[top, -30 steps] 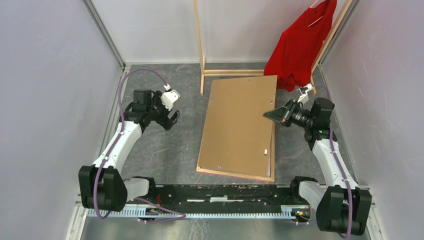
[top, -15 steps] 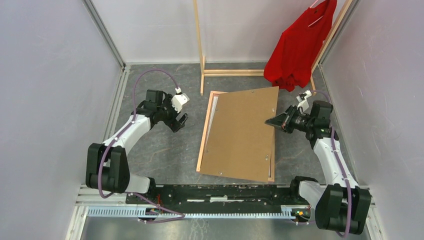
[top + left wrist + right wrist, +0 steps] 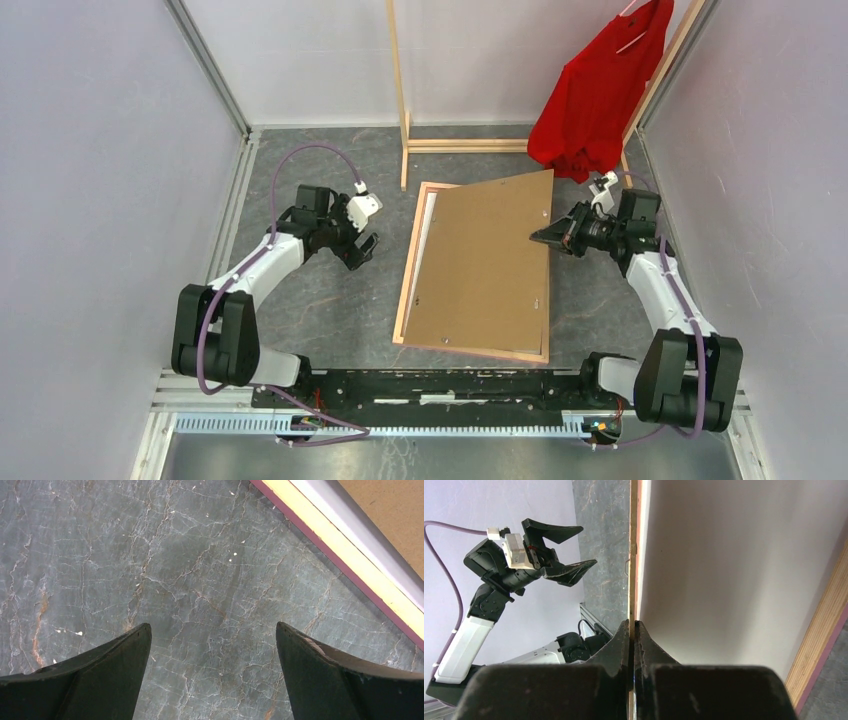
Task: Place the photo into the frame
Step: Turn over the photo frame item on the photo frame.
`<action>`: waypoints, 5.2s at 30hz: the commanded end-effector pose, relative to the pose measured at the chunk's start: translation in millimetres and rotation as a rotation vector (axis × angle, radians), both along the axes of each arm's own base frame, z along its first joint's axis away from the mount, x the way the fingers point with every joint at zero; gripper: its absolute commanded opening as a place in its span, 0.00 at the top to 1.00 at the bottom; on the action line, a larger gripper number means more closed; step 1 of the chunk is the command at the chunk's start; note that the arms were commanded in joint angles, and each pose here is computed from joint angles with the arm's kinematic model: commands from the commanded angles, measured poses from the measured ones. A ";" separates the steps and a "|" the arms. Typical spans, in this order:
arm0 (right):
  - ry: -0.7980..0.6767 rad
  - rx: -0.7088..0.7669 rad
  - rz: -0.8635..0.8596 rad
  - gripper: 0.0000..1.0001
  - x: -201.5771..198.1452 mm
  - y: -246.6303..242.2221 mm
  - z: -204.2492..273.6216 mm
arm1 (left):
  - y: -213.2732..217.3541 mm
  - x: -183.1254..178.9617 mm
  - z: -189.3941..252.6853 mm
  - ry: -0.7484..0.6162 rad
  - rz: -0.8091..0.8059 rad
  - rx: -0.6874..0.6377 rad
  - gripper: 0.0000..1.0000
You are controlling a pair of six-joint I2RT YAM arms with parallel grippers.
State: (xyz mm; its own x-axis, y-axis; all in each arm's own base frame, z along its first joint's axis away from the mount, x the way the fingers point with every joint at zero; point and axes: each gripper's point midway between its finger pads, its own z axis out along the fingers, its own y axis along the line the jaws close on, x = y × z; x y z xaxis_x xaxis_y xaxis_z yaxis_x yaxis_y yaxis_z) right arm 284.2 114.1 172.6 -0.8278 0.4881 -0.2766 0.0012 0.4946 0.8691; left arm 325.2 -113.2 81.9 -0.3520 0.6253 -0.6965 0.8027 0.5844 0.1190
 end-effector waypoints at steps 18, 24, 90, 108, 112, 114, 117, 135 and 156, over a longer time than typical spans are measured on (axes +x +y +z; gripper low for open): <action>-0.116 0.037 0.056 1.00 30.0 1.5 16.5 | -10.3 -5.1 -3.4 -0.015 -0.082 0.003 0.00; -0.123 0.047 0.059 1.00 34.9 1.5 16.3 | -10.7 -9.3 -7.8 0.003 -0.086 0.014 0.00; -0.074 0.059 0.067 1.00 58.7 -1.3 -21.9 | -38.7 -30.6 -32.7 0.068 -0.173 0.072 0.02; -0.058 0.071 0.049 1.00 41.0 9.3 -40.7 | -44.3 -34.6 -60.7 0.110 -0.181 0.096 0.03; -0.048 0.057 0.087 1.00 32.6 19.9 -51.7 | -44.9 -35.3 -64.5 0.116 -0.185 0.097 0.03; -0.045 0.047 0.104 1.00 29.9 24.4 -56.5 | -45.1 -36.6 -65.3 0.118 -0.190 0.095 0.03; -0.033 0.017 0.127 1.00 24.3 29.4 -65.5 | -44.8 -40.5 -64.3 0.120 -0.206 0.095 0.05; -0.004 -0.371 0.151 0.31 7.2 37.0 -99.6 | -24.7 -36.0 -21.6 0.036 -0.213 0.101 0.03; -0.275 -0.567 -0.019 0.02 27.1 12.3 -28.3 | -3.9 -9.3 18.4 0.031 -0.066 -0.014 0.00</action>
